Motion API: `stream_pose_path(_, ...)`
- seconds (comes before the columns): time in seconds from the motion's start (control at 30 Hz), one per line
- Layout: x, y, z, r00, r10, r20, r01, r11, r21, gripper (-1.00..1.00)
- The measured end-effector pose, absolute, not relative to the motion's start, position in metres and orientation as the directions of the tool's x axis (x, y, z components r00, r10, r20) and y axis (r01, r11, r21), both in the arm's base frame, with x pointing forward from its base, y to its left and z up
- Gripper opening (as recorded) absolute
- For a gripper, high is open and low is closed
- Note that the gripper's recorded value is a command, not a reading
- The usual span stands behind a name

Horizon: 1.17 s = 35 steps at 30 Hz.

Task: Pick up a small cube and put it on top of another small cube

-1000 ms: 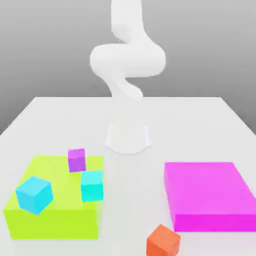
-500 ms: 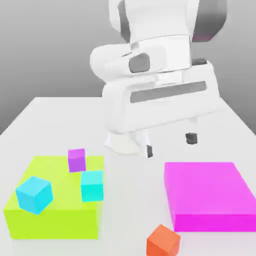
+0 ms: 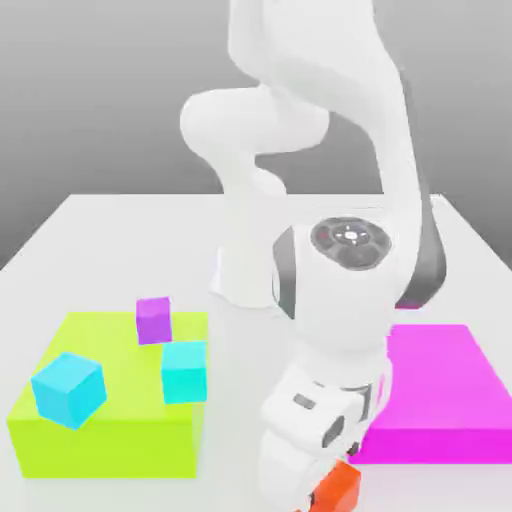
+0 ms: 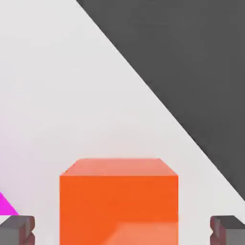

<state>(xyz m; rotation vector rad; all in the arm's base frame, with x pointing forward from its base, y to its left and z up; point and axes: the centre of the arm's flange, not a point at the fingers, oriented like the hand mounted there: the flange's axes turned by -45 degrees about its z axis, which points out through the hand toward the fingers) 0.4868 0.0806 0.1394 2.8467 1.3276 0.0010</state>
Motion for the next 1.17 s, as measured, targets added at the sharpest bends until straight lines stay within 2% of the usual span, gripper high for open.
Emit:
stream_pose_path(0.2, 0.487, 0.081, 0.139, 0.642, 0.766, -0.001, 0.766, -0.642, 0.000, -1.00)
stream_pose_path(0.37, 0.486, 0.078, 0.196, 0.652, 0.758, 0.000, 0.758, -0.652, -0.003, -1.00)
stream_pose_path(0.67, 0.455, -0.020, 0.287, 0.908, 0.419, 0.012, 0.419, -0.907, -0.045, -1.00)
stream_pose_path(0.9, 0.406, -0.077, 0.347, 0.994, 0.114, 0.001, 0.114, -0.993, -0.014, -1.00)
stream_pose_path(1.07, 0.399, -0.085, 0.298, 0.998, 0.067, 0.000, 0.067, -0.998, -0.004, -1.00)
stream_pose_path(1.1, 0.398, -0.085, 0.291, 0.998, 0.066, 0.000, 0.066, -0.998, -0.003, 1.00)
stream_pose_path(1.17, 0.398, -0.085, 0.291, 0.998, 0.066, 0.000, 0.066, -0.998, -0.003, 1.00)
